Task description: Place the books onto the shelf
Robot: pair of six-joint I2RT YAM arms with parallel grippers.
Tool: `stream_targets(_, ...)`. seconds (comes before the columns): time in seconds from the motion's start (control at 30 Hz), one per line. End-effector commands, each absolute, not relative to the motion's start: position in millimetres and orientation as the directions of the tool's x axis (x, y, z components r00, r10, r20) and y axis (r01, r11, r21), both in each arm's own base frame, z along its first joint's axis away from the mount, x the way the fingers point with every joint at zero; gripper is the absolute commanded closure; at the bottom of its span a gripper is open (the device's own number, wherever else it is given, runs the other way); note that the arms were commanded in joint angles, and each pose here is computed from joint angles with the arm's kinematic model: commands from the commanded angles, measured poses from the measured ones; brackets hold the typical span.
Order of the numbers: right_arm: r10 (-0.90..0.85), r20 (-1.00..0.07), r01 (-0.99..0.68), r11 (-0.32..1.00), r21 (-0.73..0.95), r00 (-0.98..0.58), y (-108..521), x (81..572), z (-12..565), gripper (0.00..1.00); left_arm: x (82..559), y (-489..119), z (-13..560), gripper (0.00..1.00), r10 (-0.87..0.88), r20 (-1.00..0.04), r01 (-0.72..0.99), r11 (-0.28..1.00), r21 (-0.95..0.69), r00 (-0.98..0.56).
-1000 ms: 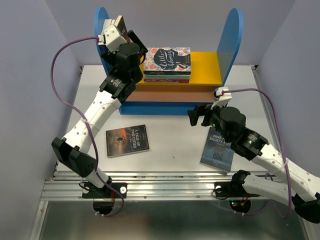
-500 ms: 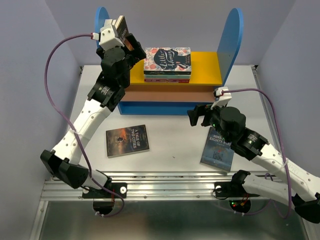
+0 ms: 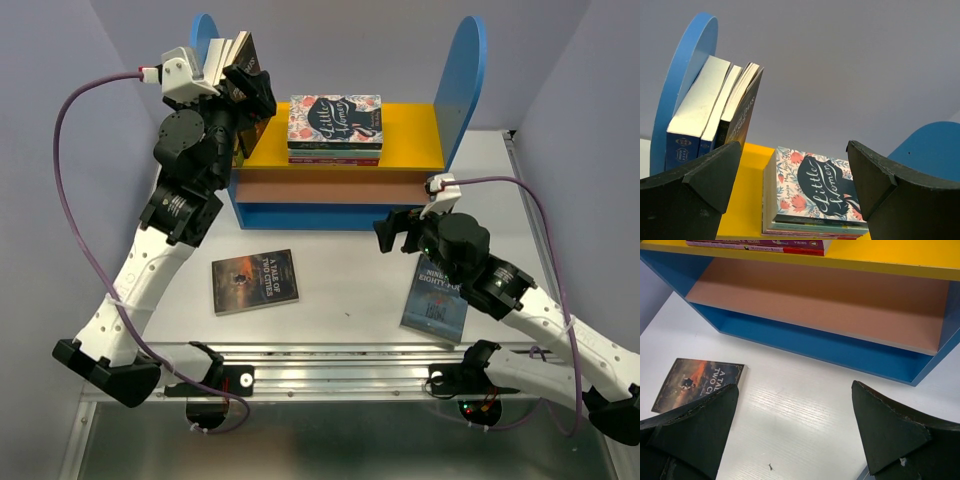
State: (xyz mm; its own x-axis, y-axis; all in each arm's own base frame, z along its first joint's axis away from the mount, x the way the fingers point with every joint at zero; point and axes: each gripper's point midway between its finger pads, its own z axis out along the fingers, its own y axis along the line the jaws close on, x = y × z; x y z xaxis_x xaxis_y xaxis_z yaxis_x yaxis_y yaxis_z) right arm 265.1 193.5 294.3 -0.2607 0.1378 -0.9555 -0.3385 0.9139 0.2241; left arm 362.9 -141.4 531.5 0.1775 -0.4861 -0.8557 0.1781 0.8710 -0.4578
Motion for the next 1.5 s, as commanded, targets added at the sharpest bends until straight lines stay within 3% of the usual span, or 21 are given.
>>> stream_targets(0.0, 0.148, -0.962, -0.345, 0.912, 0.223, -0.231, 194, 268, 306, 0.0, 349, -133, 554, 0.01, -0.48, -0.844, 0.207, 0.875, -0.438, 0.241)
stream_targets(0.4, 0.193, -0.952, -0.277, 0.926, 0.256, -0.237, 185, 271, 304, 0.0, 334, -128, 559, 0.01, -0.484, -0.838, 0.233, 0.871, -0.433, 0.252)
stream_targets(0.57, 0.239, -0.913, -0.178, 0.934, 0.309, -0.331, 172, 262, 292, 0.0, 322, -149, 526, 0.01, -0.489, -0.862, 0.321, 0.844, -0.43, 0.131)
stream_targets(0.7, 0.21, -0.889, -0.156, 0.943, 0.294, -0.408, 166, 250, 276, 0.0, 283, -164, 501, 0.01, -0.52, -0.853, 0.469, 0.766, -0.44, 0.049)
stream_targets(0.83, 0.258, -0.871, -0.011, 0.957, 0.289, -0.418, 139, 245, 259, 0.0, 224, -181, 471, 0.01, -0.523, -0.85, 0.645, 0.63, -0.434, -0.061)
stream_targets(0.93, 0.271, -0.842, 0.025, 0.955, 0.294, -0.467, 137, 239, 239, 0.0, 199, -182, 462, 0.01, -0.556, -0.823, 0.694, 0.548, -0.467, -0.116)
stream_targets(1.07, 0.271, -0.806, 0.102, 0.961, 0.256, -0.527, 134, 237, 204, 0.0, 175, -200, 415, 0.01, -0.474, -0.844, 0.746, 0.462, -0.48, -0.25)
stream_targets(1.2, 0.365, -0.748, 0.253, 0.93, 0.266, -0.555, 120, 234, 169, 0.0, 164, -211, 348, 0.01, -0.415, -0.794, 0.687, 0.411, -0.6, -0.445)
stream_targets(1.33, 0.466, -0.669, 0.405, 0.876, 0.26, -0.579, 88, 236, 134, 0.0, 158, -215, 279, 0.01, -0.401, -0.681, 0.552, 0.399, -0.732, -0.613)
stream_targets(1.47, 0.55, -0.657, 0.55, 0.8, 0.239, -0.515, 44, 240, 119, 0.0, 166, -213, 211, 0.01, -0.391, -0.611, 0.419, 0.473, -0.775, -0.688)
